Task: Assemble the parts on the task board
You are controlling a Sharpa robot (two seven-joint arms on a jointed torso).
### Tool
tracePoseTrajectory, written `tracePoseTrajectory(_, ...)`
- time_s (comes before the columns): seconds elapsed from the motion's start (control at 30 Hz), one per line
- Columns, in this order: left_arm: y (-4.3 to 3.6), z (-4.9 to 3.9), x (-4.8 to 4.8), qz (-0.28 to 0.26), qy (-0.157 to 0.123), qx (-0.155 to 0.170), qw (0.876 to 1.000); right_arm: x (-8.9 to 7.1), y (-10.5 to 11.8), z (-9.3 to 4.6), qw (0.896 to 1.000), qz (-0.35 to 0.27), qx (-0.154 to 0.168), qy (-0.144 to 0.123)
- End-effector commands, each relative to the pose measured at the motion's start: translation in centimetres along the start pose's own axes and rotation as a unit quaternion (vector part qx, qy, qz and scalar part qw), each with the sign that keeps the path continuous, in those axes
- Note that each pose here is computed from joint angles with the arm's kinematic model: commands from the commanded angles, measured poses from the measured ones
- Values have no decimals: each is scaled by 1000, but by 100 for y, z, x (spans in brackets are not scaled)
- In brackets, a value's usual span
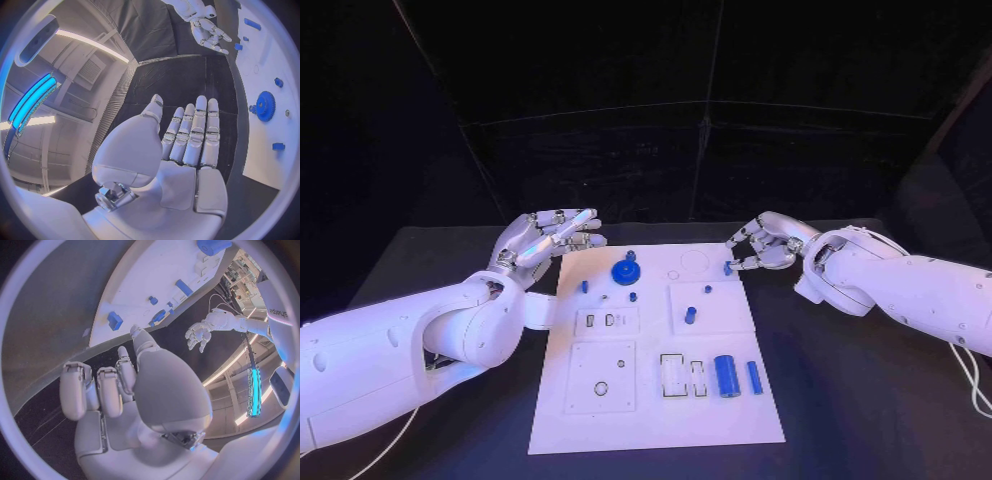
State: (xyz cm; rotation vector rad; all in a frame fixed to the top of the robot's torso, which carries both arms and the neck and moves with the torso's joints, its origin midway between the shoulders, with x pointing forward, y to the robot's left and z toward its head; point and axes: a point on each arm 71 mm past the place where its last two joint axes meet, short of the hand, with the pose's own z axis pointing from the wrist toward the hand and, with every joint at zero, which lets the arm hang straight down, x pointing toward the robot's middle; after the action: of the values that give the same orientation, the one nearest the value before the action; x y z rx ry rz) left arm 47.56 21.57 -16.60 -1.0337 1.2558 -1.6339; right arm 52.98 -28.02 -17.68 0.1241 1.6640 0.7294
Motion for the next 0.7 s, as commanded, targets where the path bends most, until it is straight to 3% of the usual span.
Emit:
tracePoseTrajectory(0.03,-9,8,17,-2,7,4,1000,18,-9,11,1000,2,-3,13)
tracePoseTrajectory(0.33,-2,14,11,-1,7,4,1000,108,-33,18,999,-10,4,31)
tracePoseTrajectory(0.7,1,19,5,-1,6,4,1000,147,-72,46,999,-18,14,31)
